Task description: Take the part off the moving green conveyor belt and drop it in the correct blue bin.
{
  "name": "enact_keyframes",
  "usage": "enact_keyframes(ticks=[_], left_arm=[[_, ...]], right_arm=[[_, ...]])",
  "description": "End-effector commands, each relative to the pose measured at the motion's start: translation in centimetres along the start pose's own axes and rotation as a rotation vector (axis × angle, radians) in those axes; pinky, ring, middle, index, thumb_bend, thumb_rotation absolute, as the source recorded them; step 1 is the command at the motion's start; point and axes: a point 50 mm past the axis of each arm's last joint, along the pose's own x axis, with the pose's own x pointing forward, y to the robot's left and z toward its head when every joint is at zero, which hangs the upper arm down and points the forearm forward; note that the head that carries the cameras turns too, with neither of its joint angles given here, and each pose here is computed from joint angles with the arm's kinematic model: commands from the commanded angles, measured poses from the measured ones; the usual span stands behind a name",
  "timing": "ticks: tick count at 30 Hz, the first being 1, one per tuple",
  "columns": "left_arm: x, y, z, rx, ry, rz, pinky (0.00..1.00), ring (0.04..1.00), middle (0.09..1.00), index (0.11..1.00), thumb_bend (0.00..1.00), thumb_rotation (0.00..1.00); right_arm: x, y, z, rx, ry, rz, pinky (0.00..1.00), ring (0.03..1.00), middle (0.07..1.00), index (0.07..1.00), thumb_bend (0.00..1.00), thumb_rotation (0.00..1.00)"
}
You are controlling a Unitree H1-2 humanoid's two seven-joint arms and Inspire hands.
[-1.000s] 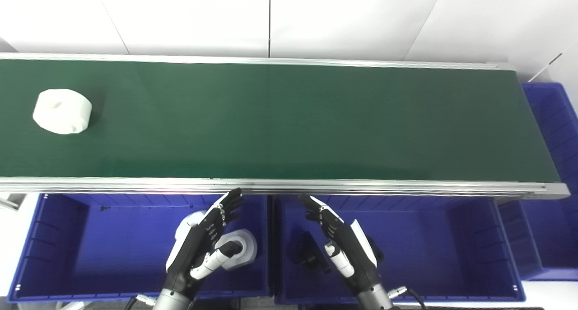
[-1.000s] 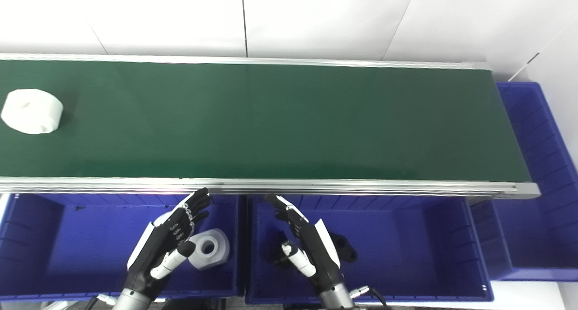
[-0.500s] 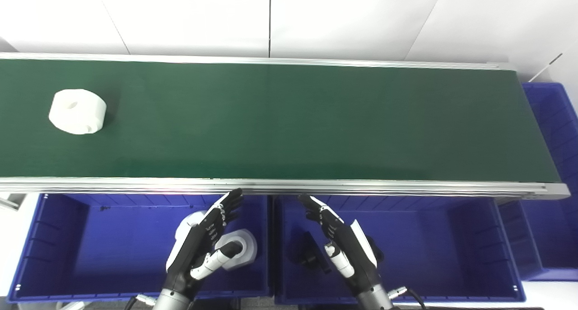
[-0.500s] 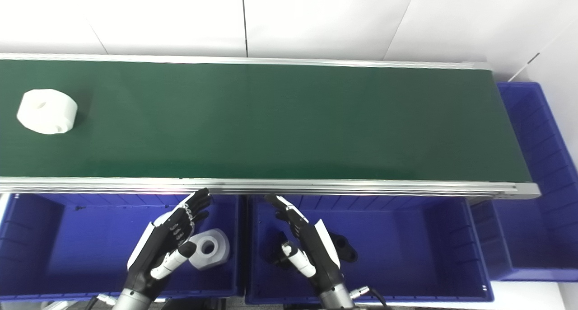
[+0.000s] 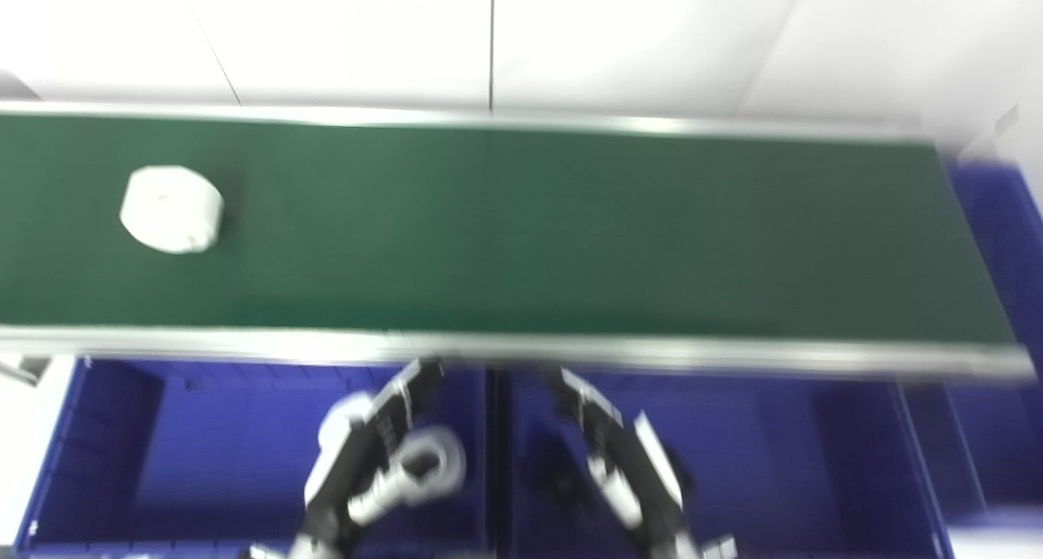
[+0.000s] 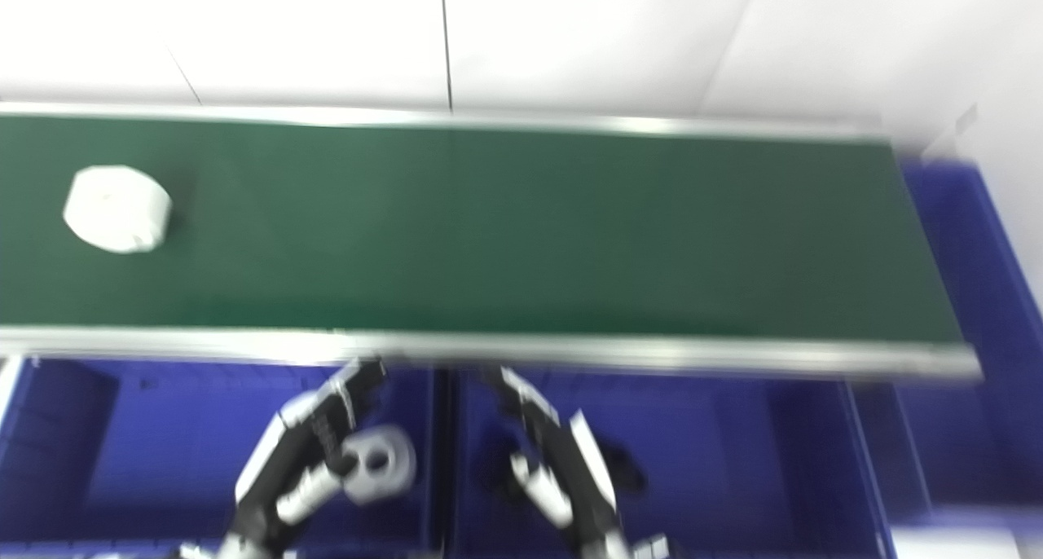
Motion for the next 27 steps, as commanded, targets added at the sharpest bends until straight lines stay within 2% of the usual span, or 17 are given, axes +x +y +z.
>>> enact_keyframes(ticks=[1,10,21,27], left_arm=[[0.5,-0.6,0.5,0.018,-0.062,-0.005,0.87,0.911,0.9,0.879,0.8,0.69],[0.8,-1.2,-0.3,0.03,-0.048,0.013,0.79,0.87,0.879,0.851,0.8,0.67],[1.4,-1.4,-0.2,0.038,-0.033,-0.015,0.78,0.864,0.879,0.856,0.8,0.68],[1.6,-1.8,0.5,0.046,-0.084,-0.005,0.75,0.845,0.859,0.826,0.83,0.7]], right_arm=[[0.1,-0.5,0.7,0.003,-0.076,-0.011,0.85,0.911,0.927,0.864,0.89,0.99],[0.0,-1.2,0.9,0.004,-0.083,-0.031,0.82,0.889,0.923,0.887,0.95,1.0],[0.1,-2.1,0.3,0.01,-0.07,-0.022,0.85,0.888,0.92,0.889,0.92,1.0],[0.0,-2.5,0.1,0.013,-0.062,-0.024,0.86,0.89,0.921,0.899,0.93,1.0]])
